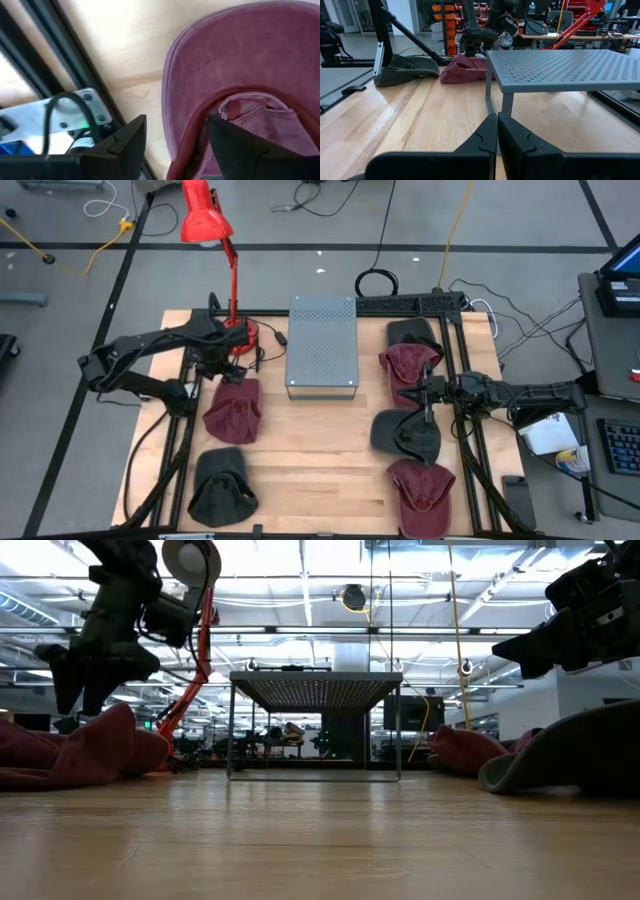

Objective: Pick & Place hat
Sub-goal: Put the left red cap on the shelf

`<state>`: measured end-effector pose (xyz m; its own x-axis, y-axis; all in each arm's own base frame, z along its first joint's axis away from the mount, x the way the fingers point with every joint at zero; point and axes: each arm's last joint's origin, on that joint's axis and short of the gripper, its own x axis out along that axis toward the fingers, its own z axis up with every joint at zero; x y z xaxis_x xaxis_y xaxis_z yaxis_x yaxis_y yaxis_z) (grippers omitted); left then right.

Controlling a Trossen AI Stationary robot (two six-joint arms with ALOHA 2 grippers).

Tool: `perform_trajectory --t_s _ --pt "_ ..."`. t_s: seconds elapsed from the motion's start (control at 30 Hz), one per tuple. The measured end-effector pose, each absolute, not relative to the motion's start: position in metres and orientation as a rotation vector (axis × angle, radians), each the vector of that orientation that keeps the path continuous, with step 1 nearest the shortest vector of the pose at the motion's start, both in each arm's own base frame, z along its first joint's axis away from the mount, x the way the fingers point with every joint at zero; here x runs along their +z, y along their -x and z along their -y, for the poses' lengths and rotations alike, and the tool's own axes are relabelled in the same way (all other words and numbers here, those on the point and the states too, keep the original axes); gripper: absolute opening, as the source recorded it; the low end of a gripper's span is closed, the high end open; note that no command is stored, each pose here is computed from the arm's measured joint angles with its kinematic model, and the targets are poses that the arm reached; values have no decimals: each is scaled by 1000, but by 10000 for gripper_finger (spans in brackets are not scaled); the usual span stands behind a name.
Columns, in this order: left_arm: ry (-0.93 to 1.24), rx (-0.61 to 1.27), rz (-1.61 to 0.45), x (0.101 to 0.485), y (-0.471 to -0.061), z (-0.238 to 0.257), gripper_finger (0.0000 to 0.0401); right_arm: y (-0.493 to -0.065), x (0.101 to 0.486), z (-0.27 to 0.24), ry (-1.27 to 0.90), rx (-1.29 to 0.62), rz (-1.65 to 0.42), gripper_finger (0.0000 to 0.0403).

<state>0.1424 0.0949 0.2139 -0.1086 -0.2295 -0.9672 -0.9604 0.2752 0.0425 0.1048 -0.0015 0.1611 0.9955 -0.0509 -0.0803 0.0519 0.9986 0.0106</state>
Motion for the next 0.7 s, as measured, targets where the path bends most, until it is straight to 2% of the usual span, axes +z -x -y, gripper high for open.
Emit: perform_trajectory --t_s 0.5,0.7 --pt "1258 928 -1535 177 -136 -99 212 -105 161 1 -13 -52 -80 8" --pt "1268 899 -1499 175 -136 -104 211 -105 161 1 -13 -51 -80 8"
